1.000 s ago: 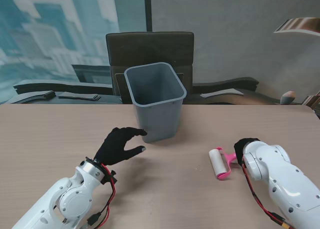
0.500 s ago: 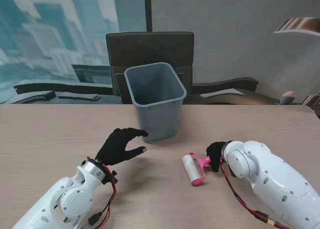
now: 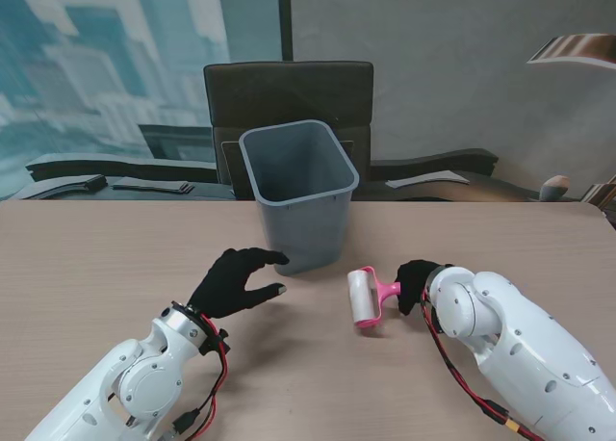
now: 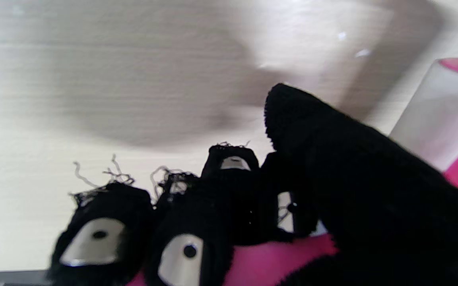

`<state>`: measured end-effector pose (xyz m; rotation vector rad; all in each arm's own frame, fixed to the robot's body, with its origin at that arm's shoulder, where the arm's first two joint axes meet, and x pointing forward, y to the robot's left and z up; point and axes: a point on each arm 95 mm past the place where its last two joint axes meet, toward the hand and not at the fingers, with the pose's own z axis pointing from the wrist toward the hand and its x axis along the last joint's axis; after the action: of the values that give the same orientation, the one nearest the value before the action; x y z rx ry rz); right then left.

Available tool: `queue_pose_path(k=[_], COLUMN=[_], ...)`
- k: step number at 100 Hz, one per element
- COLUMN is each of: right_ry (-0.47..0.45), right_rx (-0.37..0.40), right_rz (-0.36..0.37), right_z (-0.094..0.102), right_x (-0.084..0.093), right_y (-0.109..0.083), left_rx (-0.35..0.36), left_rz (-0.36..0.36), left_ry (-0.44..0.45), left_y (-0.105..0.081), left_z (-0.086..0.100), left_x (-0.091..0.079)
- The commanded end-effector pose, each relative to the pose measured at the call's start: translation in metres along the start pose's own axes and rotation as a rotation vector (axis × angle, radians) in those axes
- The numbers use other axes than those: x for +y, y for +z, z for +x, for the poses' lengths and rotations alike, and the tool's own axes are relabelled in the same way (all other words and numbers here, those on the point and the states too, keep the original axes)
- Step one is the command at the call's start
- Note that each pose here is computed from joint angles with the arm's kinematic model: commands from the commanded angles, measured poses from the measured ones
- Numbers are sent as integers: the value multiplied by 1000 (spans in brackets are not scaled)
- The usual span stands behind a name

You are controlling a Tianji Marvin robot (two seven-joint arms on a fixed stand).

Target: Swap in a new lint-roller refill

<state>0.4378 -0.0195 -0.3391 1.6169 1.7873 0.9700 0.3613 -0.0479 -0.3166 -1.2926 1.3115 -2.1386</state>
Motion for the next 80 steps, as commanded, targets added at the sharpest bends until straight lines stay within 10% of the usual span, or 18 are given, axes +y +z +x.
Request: queue_pose_path(k=[1, 25, 80], right_ry=[23, 44, -54], right_rx=[-22, -104, 20], right_rz=[15, 54, 71], right_z=[-7, -38, -51], right_x=[-3, -9, -17], right_y=[2, 20, 7], left_rx=[-3, 2, 14], left_rz=[-14, -14, -14], left_ry=[-1, -2, -11], left_y=[-1, -1, 0], left_z=[0, 0, 5], left_x=[2, 2, 3])
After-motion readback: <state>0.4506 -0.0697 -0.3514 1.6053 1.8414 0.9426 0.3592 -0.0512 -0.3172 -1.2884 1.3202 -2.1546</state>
